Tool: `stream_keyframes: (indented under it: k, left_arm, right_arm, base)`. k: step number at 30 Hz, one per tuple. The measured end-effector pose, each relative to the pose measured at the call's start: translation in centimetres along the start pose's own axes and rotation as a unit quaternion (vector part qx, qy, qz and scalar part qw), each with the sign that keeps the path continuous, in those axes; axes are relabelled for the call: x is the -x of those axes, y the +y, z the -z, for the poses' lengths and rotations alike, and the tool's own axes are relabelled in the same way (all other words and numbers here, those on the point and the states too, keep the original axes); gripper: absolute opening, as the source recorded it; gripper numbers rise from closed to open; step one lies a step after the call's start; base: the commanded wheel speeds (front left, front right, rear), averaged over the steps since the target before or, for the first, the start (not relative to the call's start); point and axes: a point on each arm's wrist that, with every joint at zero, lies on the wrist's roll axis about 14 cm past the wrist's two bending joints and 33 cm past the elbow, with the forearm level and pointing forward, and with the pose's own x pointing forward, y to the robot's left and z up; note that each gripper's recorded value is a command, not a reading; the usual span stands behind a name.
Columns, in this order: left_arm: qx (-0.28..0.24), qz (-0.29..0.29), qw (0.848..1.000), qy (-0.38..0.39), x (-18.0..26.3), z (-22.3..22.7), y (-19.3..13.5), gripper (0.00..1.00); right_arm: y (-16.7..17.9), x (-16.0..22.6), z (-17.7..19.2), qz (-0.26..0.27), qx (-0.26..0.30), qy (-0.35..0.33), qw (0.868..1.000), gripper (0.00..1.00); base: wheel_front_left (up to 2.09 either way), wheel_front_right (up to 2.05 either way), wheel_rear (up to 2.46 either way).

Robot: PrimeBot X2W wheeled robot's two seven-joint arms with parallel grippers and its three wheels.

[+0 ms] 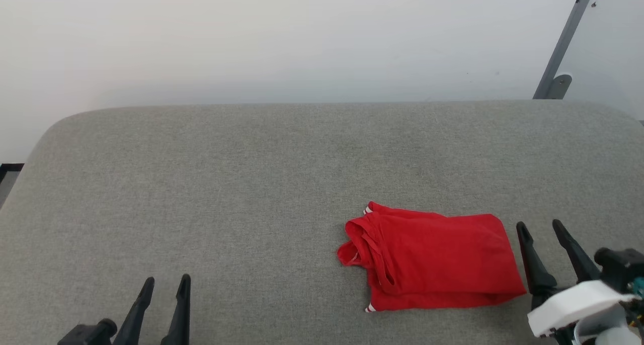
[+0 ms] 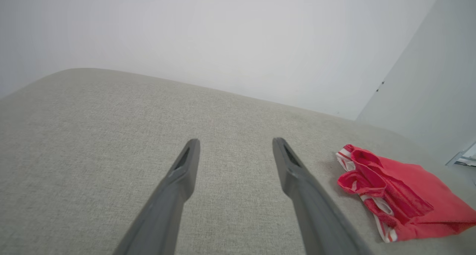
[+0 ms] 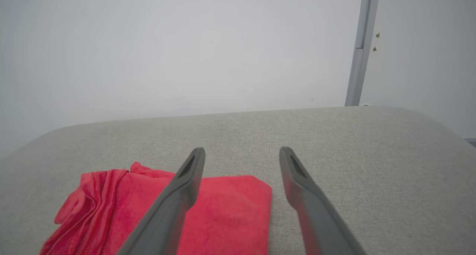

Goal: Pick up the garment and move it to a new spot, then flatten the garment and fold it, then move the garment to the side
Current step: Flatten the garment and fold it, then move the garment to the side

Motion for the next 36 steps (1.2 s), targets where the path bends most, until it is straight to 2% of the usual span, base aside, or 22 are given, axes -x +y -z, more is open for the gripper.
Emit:
stream_keyframes:
  k: [8, 17, 28, 32, 36]
  left_arm:
    - [0.001, -0.007, 1.000, 0.000, 1.2, 0.1, 0.0, 1.00]
    - [0.002, -0.033, 0.999, -0.008, 2.8, -0.2, 0.7, 1.00]
    - [-0.006, -0.027, 1.000, -0.009, 2.5, -0.4, 0.6, 1.00]
    - [-0.004, -0.023, 1.000, -0.002, 2.3, 0.0, 0.3, 1.00]
    - [0.002, -0.014, 1.000, 0.006, 1.1, 0.4, -0.1, 1.00]
  right_arm:
    - [0.1, 1.9, -0.1, 0.007, 0.015, -0.012, 1.000, 1.00]
    - [-0.5, 4.2, 0.8, 0.033, 0.006, -0.002, 0.999, 1.00]
    - [0.1, 4.1, 0.5, 0.034, 0.001, 0.000, 0.999, 1.00]
    - [0.0, 3.7, 1.2, 0.030, 0.017, 0.027, 0.999, 1.00]
    - [-0.3, 1.5, 2.0, 0.016, 0.048, 0.084, 0.995, 1.00]
  base:
    - [0.00, 0.00, 0.00]
    - [0.00, 0.00, 0.00]
    - [0.00, 0.00, 0.00]
    - [0.00, 0.00, 0.00]
    - [0.00, 0.00, 0.00]
